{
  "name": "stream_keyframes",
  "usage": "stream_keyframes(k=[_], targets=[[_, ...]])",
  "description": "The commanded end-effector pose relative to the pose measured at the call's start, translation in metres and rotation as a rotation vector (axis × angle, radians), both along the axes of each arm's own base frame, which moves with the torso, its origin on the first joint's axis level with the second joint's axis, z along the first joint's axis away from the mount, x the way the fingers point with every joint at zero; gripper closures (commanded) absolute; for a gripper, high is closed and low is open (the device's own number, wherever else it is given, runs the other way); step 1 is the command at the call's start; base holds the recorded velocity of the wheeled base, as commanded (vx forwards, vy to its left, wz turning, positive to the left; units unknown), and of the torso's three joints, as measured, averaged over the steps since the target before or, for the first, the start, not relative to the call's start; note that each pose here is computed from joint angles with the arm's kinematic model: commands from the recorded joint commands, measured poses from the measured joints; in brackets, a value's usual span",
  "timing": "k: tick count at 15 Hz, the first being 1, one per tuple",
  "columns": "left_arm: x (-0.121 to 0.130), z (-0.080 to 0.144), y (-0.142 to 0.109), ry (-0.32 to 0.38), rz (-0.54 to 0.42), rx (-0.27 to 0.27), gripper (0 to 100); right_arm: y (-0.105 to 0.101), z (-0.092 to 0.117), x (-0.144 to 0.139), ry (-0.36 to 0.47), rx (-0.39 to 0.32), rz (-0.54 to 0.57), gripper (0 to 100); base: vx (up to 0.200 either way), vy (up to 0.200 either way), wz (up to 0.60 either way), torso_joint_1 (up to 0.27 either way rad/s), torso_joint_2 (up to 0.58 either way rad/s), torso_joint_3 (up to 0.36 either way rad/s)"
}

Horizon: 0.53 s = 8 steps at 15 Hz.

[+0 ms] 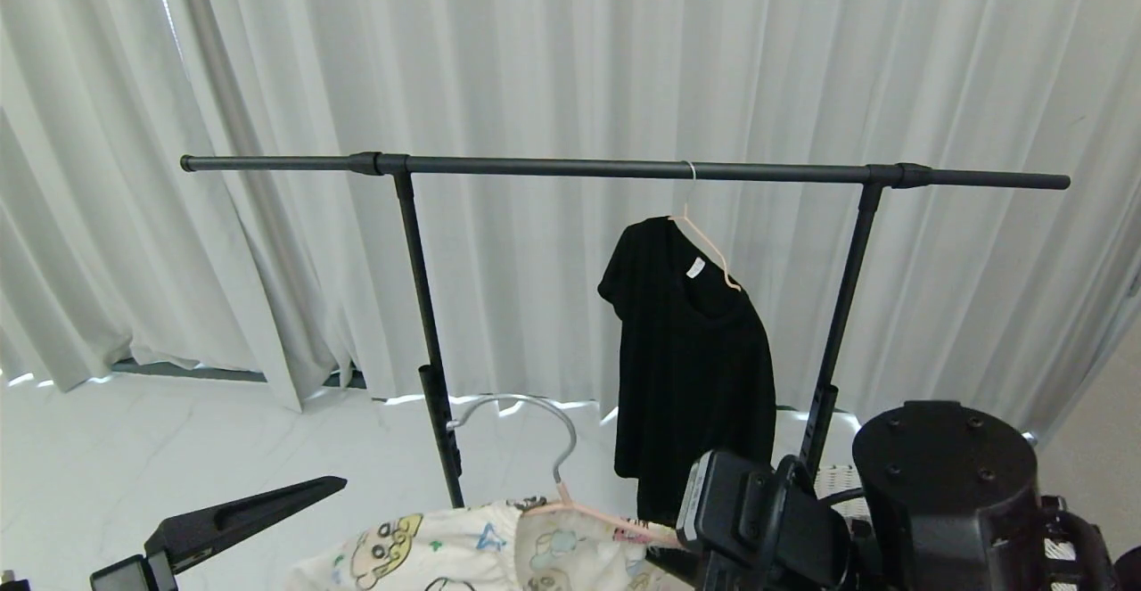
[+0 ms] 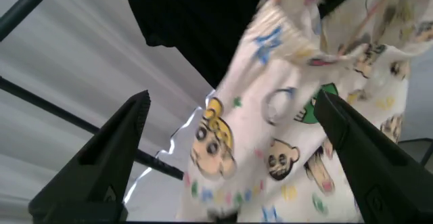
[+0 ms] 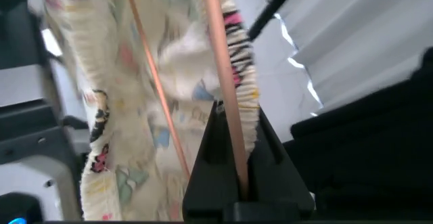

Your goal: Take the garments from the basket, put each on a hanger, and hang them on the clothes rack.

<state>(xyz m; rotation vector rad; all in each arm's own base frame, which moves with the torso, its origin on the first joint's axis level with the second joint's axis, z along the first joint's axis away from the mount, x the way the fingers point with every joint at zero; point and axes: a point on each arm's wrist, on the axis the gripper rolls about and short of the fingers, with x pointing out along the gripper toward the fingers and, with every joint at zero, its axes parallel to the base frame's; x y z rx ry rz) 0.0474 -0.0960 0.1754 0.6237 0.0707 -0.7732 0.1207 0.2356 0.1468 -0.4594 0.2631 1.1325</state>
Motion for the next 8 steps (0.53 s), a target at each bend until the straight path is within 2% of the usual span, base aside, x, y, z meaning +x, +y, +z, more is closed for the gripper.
stream_keyframes(k=[1, 4, 7, 8], targets=[[-0.001, 0.000, 0.004, -0.005, 0.003, -0.013, 0, -0.004, 0.008, 0.009, -0.015, 0.027, -0.036, 100, 0.000, 0.000, 0.00, 0.000, 0.00, 0.000], [-0.003, -0.008, 0.017, -0.011, 0.041, -0.019, 0, -0.011, 0.017, 0.017, -0.032, 0.054, -0.075, 100, 0.000, 0.000, 0.00, 0.000, 0.00, 0.000], [0.000, -0.026, 0.044, -0.016, 0.238, -0.020, 0, -0.022, 0.030, 0.016, -0.058, 0.091, -0.092, 100, 0.000, 0.000, 0.00, 0.000, 0.00, 0.000], [0.001, -0.034, 0.051, -0.005, 0.303, -0.005, 0, -0.025, 0.035, 0.014, -0.066, 0.107, -0.086, 100, 0.000, 0.000, 0.00, 0.000, 0.00, 0.000]])
